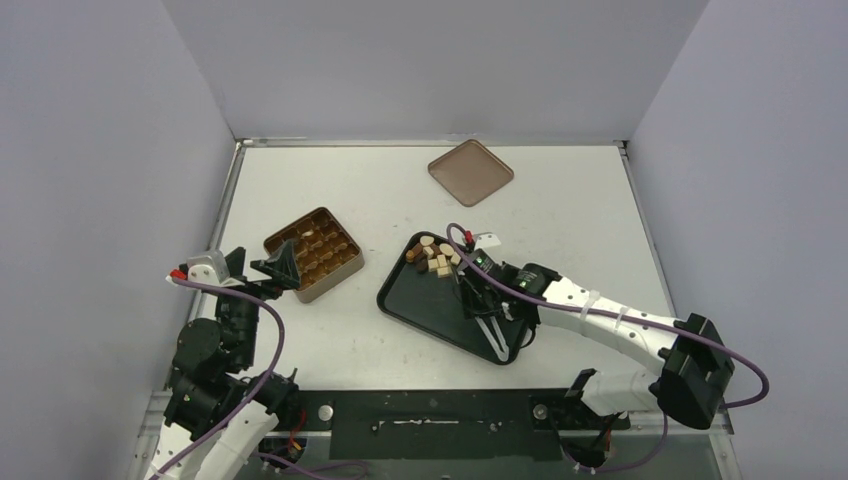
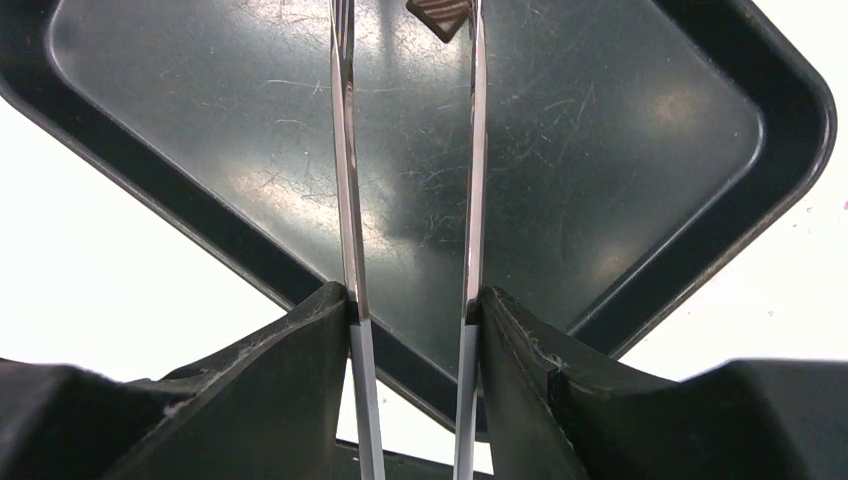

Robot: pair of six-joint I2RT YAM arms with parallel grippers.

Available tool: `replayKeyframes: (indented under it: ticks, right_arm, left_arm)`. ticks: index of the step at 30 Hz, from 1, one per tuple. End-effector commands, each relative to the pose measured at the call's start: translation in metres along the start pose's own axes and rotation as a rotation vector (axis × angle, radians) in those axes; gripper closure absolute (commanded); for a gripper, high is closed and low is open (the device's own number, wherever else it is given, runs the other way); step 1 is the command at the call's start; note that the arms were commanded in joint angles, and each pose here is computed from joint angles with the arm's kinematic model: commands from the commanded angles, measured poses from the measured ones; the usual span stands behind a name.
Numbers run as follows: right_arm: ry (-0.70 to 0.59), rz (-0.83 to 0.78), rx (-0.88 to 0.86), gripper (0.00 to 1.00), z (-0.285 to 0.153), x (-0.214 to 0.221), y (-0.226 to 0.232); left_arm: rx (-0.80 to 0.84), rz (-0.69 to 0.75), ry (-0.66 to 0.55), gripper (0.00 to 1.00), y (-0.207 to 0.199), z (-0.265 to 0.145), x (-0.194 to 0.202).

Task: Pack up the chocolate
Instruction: Pick up the fake chocolate from the plate.

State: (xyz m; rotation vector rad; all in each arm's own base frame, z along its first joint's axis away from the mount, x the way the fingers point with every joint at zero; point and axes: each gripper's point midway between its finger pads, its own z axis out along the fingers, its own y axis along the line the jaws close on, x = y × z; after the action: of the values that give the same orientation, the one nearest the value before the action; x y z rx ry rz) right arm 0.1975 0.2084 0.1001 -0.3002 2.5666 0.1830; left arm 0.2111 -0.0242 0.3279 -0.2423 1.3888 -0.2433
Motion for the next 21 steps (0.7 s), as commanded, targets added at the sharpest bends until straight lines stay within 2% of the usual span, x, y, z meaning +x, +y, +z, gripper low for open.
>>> replayKeyframes:
  ticks: [1, 21]
  right_arm:
    - [-0.045, 0.051, -0.024, 0.54, -0.008, -0.007, 0.002]
    - [-0.003, 0.071, -0.011, 0.52, 0.003, 0.007, 0.001]
  left_arm:
    - [0.024, -0.01, -0.027, 0.03, -0.006, 0.002, -0.007]
    - [0.026, -0.012, -0.03, 0.03, -0.006, 0.001, -0.008]
